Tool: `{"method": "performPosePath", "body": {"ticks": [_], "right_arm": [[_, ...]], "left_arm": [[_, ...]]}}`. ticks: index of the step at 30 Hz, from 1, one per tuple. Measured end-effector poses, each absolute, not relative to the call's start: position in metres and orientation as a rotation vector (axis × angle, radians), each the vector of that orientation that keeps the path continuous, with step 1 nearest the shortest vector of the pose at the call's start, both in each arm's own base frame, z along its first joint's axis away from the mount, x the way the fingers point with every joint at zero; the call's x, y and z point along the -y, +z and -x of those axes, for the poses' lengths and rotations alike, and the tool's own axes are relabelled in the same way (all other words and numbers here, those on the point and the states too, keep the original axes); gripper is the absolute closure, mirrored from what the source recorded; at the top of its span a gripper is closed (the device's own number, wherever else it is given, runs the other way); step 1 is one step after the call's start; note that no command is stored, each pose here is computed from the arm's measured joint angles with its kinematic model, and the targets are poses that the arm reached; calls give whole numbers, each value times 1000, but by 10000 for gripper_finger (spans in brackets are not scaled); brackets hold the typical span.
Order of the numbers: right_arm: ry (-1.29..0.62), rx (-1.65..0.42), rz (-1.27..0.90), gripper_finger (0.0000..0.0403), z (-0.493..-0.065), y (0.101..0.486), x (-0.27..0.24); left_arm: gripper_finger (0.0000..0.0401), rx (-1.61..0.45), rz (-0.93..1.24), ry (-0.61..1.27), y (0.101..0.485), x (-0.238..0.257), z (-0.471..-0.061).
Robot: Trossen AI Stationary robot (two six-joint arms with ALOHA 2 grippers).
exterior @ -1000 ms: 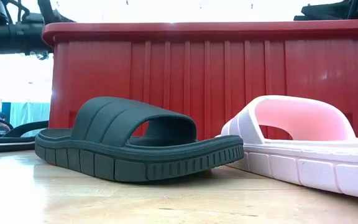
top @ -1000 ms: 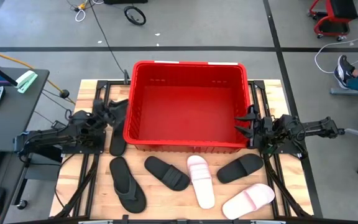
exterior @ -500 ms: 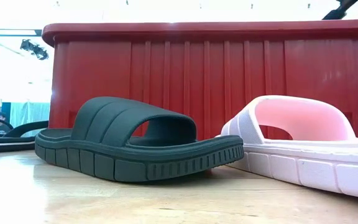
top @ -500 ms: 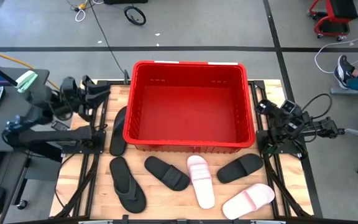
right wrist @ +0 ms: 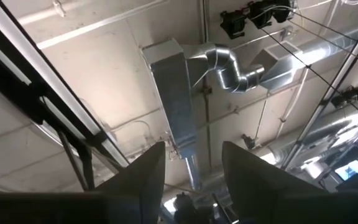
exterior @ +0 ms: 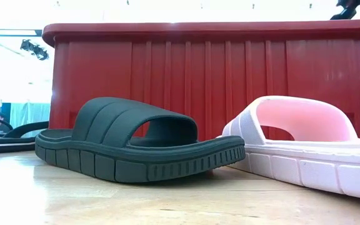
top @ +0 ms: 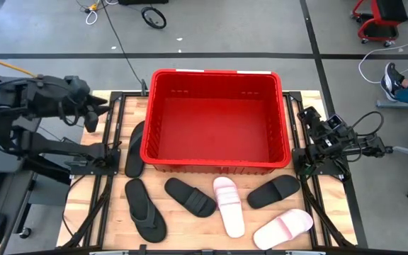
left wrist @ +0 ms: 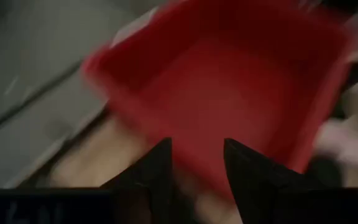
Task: Pick and place slides into bin
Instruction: Put the top black flip flop into the red bin
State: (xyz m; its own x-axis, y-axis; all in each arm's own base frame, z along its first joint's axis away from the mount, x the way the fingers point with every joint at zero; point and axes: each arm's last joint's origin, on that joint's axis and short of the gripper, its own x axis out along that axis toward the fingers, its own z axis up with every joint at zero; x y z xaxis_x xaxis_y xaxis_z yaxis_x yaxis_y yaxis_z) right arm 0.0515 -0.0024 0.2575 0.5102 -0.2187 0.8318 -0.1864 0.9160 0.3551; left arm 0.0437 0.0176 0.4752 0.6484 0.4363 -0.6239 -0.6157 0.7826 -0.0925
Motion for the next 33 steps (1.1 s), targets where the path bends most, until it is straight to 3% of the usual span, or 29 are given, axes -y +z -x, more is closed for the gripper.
{"method": "performPosePath", "body": {"ticks": [5,9,18,25,33], "right_arm": [[-18,994,-407,238,-57,256,1],[-31,924,-382,238,-66,265,0],[-160,593,-205,238,-109,354,-3],[-193,443,-69,238,-141,416,-7],[-196,252,-6,238,-169,446,-10]], "left_arm": [[237,-589,313,603,464,-20,-55],[247,-804,304,679,429,-23,-67],[277,-1105,465,854,316,-30,-104],[260,-1266,522,831,246,-29,-107],[246,-1254,217,647,241,-35,-121]]}}
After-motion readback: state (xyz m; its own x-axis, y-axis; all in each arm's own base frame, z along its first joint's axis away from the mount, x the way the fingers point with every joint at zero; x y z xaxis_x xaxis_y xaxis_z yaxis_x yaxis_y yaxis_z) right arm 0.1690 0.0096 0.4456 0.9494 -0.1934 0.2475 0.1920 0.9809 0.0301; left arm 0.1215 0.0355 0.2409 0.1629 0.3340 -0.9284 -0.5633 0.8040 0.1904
